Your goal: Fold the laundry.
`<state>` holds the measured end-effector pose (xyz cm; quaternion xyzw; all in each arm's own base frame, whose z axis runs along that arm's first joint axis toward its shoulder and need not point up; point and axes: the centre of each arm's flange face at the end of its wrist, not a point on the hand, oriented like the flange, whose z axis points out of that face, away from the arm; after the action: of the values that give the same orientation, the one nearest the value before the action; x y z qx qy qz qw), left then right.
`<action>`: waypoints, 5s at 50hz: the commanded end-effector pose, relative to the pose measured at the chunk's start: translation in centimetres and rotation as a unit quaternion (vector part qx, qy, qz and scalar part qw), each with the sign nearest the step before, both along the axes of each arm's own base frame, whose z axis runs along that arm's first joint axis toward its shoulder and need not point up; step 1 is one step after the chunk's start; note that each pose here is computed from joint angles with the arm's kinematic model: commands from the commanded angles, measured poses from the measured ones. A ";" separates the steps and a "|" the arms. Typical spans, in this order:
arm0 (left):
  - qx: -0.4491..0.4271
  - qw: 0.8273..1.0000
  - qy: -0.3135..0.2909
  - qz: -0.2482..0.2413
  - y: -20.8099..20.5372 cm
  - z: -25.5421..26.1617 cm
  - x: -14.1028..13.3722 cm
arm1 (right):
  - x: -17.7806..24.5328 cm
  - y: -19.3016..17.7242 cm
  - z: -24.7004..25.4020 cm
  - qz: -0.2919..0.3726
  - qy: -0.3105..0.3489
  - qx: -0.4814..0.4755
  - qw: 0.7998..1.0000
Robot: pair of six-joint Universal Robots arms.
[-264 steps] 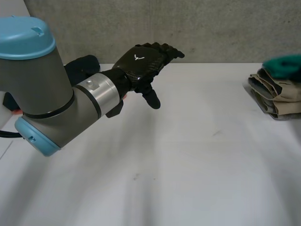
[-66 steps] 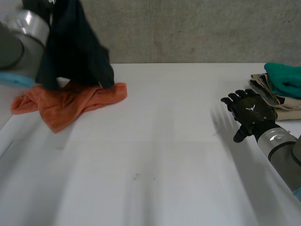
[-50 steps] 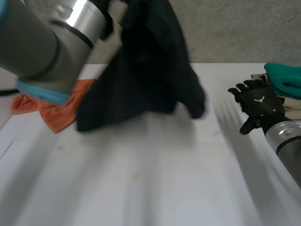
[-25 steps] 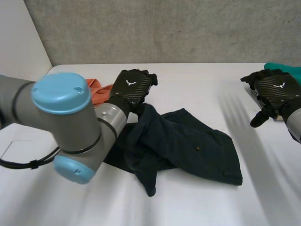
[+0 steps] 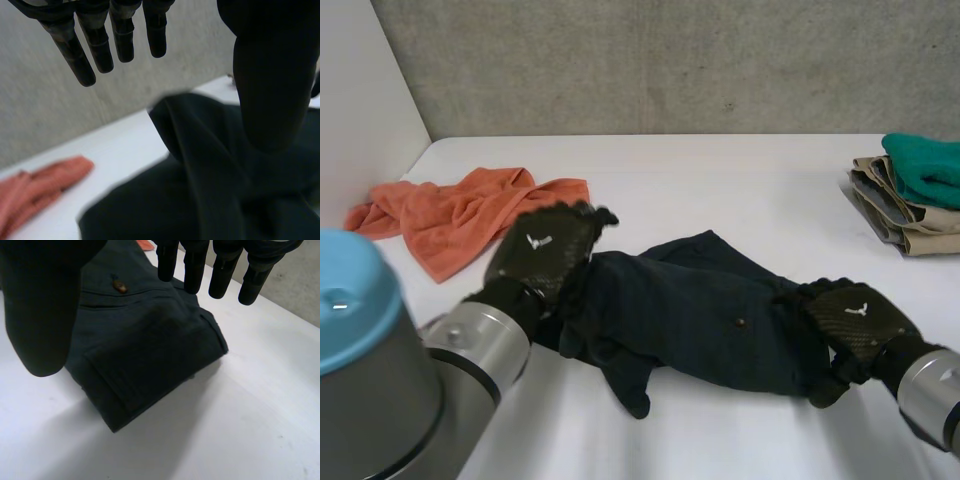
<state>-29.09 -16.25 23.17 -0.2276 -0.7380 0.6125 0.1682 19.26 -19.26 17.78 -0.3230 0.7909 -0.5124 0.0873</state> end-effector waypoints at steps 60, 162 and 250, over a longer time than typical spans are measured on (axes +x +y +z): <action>-0.371 0.915 0.154 0.032 3.4 27.9 4.0 | 1.3 2.5 33.1 -0.036 -0.074 -0.460 0.884; -0.071 0.976 -0.154 0.136 -10.3 -8.0 -0.2 | 1.2 -6.1 -5.1 0.072 0.054 -0.109 0.990; -0.032 0.993 -0.108 -0.023 -9.3 -6.1 -3.4 | 0.4 -6.1 -4.8 0.021 0.057 -0.065 0.996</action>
<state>-32.72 -25.87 17.27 -0.3217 -0.7079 0.6231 0.0846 19.43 -23.91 15.09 -0.3704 0.7595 -0.5333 0.0393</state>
